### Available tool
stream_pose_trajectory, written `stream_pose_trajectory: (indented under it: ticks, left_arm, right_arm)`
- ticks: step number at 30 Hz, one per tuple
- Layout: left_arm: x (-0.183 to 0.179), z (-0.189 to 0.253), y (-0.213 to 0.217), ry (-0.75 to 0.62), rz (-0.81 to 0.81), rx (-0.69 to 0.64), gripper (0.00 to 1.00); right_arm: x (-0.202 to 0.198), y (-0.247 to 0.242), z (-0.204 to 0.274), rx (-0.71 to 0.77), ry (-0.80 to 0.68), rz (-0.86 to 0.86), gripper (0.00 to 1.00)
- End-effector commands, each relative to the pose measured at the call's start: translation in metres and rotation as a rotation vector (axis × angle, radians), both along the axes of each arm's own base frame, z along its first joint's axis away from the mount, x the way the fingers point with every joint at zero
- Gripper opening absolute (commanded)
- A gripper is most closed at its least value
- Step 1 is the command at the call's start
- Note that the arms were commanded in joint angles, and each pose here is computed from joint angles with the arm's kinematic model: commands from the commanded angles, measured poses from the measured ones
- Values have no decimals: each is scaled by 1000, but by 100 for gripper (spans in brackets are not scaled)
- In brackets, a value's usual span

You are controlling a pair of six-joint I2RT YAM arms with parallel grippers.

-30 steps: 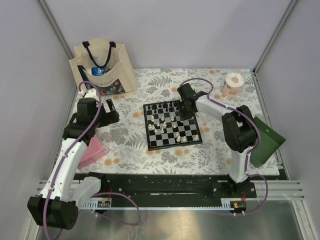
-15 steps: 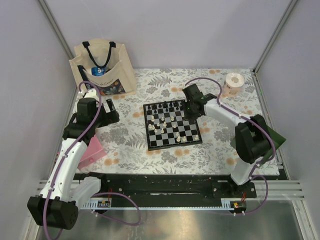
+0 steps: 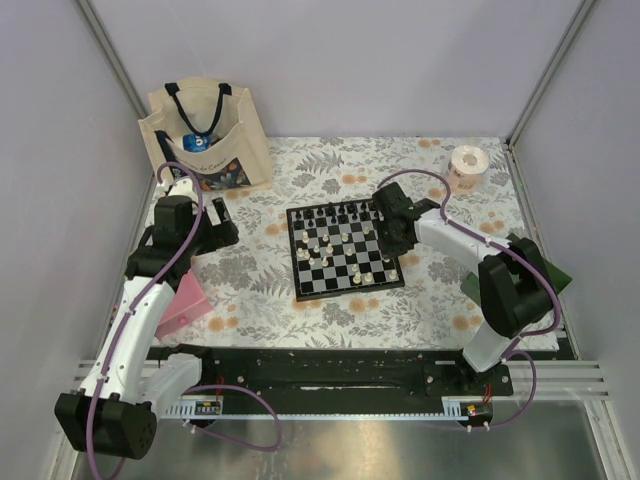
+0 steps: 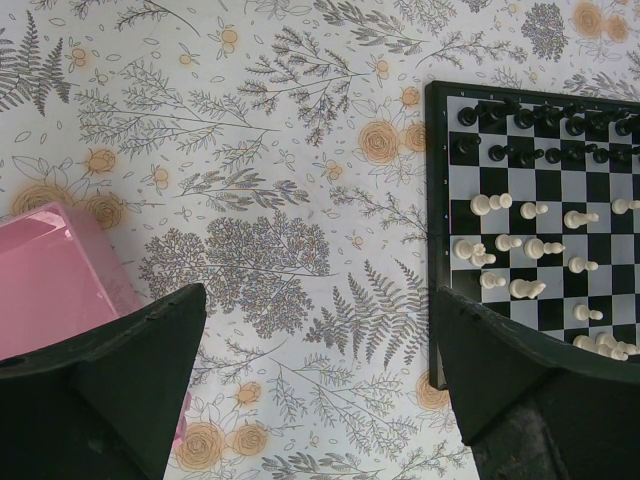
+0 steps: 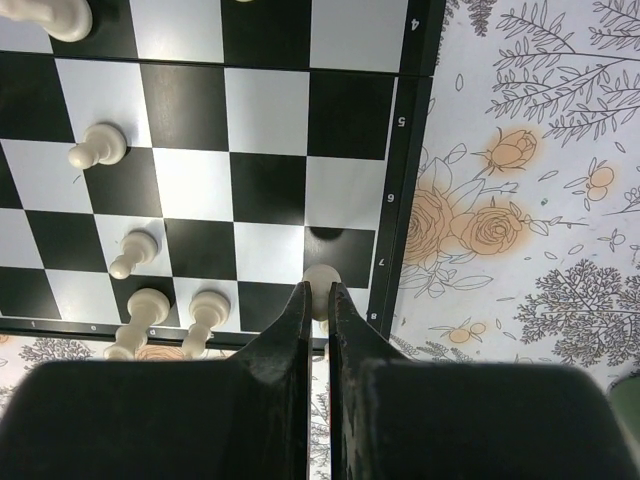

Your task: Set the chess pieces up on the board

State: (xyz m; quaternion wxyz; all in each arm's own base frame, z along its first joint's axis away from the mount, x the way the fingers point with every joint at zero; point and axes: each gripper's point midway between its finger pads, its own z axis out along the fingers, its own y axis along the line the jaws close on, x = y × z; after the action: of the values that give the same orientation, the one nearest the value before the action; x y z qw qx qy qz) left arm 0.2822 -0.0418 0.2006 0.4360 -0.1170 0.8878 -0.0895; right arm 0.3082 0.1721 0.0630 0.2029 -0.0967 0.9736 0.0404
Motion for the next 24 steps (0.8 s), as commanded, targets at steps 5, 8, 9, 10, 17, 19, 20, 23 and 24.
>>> stream_pose_trajectory:
  ticks: [5, 8, 9, 10, 17, 19, 20, 23, 24]
  left_arm:
    - [4, 13, 3, -60, 2, 6, 99]
    - [4, 12, 2, -59, 1, 5, 99]
    - [4, 11, 3, -56, 3, 6, 99]
    - [4, 13, 2, -62, 1, 5, 99]
    - [5, 11, 2, -54, 1, 4, 99]
    - [5, 11, 2, -54, 1, 4, 99]
    - [5, 12, 2, -55, 2, 4, 99]
    - [5, 11, 2, -54, 1, 4, 99]
    - [5, 12, 2, -55, 2, 4, 99]
  right_arm:
    - [2, -3, 5, -26, -18, 7, 1]
    - [1, -3, 0, -31, -3, 8, 1]
    - [2, -2, -1, -31, -3, 7, 1]
    - [2, -2, -2, -33, -2, 6, 2]
    - [1, -3, -12, -42, 24, 2, 3]
    - [0, -3, -14, -48, 26, 4, 4]
    - [0, -4, -14, -49, 29, 4, 4]
    - [-1, -3, -17, -48, 33, 4, 4]
    - [-1, -4, -18, -52, 36, 5, 5]
